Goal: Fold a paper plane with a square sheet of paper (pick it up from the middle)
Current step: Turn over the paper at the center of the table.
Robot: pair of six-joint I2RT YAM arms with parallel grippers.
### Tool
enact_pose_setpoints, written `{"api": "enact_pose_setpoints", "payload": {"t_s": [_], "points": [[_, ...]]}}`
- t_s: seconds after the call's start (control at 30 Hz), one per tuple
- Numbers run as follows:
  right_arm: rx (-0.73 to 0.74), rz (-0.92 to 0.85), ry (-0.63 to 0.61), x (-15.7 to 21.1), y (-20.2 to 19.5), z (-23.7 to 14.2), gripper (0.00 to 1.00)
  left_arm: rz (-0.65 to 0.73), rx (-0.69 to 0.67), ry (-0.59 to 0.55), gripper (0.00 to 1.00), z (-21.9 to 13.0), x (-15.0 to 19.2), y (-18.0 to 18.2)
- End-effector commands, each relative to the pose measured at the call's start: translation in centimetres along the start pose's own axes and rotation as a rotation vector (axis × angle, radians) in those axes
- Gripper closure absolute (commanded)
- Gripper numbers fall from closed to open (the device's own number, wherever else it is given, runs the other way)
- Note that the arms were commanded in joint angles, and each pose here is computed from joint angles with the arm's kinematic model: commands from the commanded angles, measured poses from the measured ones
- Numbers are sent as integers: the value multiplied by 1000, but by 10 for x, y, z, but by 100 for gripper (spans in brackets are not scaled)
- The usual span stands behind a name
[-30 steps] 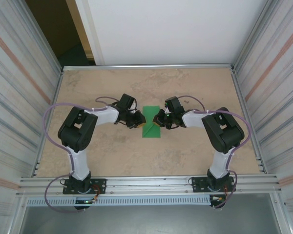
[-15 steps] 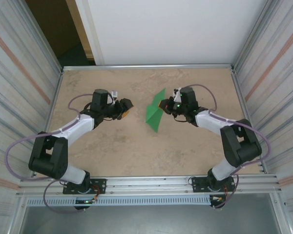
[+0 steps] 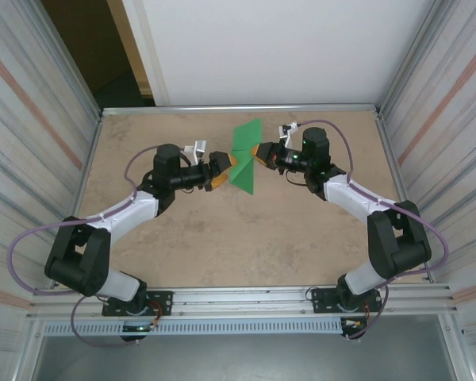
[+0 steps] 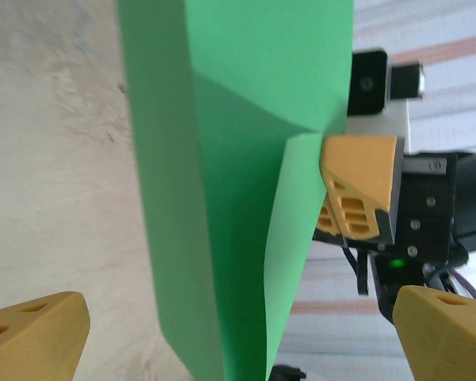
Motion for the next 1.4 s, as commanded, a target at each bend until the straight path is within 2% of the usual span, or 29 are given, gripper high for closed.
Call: {"api": "enact_pose_setpoints", "payload": {"t_s": [0.0, 0.17, 0.4, 0.67, 0.83, 0.93, 1.0, 1.13, 1.2, 1.37], "points": [[-92, -5, 19, -6, 22, -1, 98, 63, 81, 47, 3, 5, 2, -17], [-103, 4, 37, -4, 22, -1, 97, 72, 123, 41, 14, 8, -2, -21], [-97, 9, 36, -3, 19, -3, 97, 111, 166, 40, 46, 7, -2, -28], [-77, 12, 39, -1, 14, -6, 91, 117, 168, 35, 67, 6, -2, -29], [-34, -10, 43, 0, 10, -9, 80, 114, 156, 28, 79, 6, -2, -25], [16, -3, 40, 1, 6, -14, 65, 125, 152, 21, 86, 6, -3, -23], [58, 5, 28, 0, 2, -20, 54, 121, 134, 9, 87, 5, -3, -20], [177, 26, -32, -4, -12, -40, 39, 134, 58, -8, 90, 0, -4, -11], [250, 38, -71, -6, -20, -52, 36, 170, -5, -3, 92, -3, -2, -10], [418, 43, -150, -9, -32, -80, 32, 358, -375, -24, 92, -21, 1, -23]]}}
Point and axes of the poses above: each hand's point on the last joint's axis, 136 mm out from that joint toward the fingers, its own z axis out along the fingers, its own y axis along the line the jaws close on, x = y × z, the point moved 9 cm from there along -z, back along the fingers, and after that the axes turned 7 degrees about -z, right-handed, at the moved point
